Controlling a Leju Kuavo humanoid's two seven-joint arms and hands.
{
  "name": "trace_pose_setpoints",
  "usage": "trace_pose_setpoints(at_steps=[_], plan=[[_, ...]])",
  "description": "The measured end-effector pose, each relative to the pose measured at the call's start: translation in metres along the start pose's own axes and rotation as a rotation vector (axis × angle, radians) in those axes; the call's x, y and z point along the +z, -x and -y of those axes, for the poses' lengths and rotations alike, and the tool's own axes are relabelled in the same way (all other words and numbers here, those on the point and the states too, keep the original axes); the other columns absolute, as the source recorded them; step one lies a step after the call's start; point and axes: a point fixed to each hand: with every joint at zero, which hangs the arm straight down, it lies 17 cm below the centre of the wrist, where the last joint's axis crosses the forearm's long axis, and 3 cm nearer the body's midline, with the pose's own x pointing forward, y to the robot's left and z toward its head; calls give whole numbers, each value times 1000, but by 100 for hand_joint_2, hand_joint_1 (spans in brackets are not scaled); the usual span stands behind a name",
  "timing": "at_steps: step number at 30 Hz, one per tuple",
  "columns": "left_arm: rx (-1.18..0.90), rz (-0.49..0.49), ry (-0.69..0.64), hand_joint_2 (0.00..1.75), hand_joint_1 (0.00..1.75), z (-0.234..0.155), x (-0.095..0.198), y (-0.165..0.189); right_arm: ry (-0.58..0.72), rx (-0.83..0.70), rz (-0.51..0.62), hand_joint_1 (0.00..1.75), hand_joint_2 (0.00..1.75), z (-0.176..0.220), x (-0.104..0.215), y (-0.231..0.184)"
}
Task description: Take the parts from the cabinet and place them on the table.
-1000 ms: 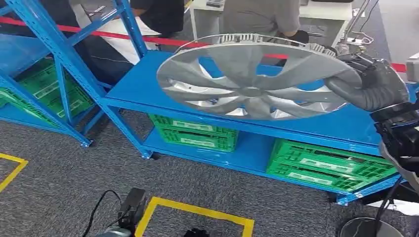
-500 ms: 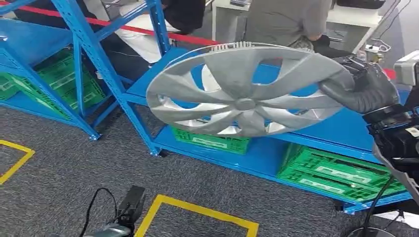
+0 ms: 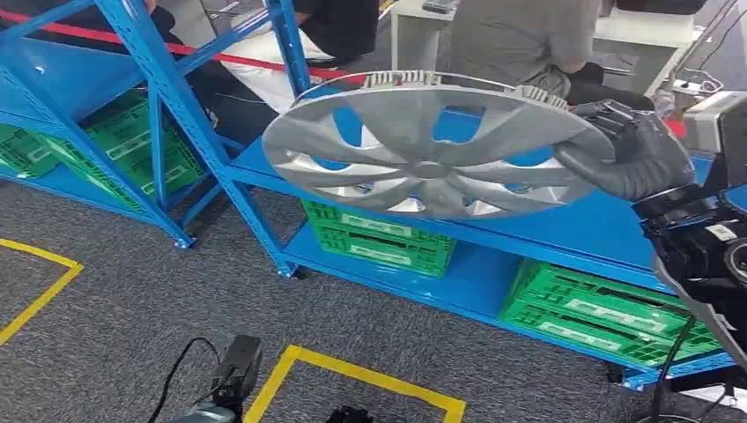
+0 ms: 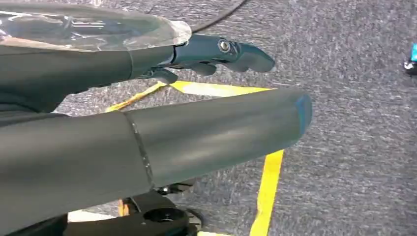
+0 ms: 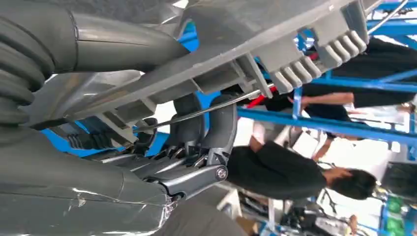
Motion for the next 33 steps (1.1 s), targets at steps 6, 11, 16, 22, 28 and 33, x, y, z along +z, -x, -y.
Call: trace_pose_setpoints(at_steps=[6,11,16,22,28,33], plan=[[-1,2,-3,0,0,-1,0,-1,-19,-7,20,175,175,-10,-4,-5],[-3,2,-4,0,0,-1,-1,-1,-31,-7,21,175,175,-15,-5,-4],[-4,1,-1,0,0,1,0,-1,-52,-7,14,175,175,-26,-6,-1],[-4,-3,4,0,0,4,1,0,-64,-3,36,175,175,-30,-13,-12],[-8,-1,4,0,0,3,0,-1,-74,-9,36,175,175,-37,-15,-12],[-10,-2,2,0,0,2,0,-1,-83,-8,24,175,175,-42,-15,-8]])
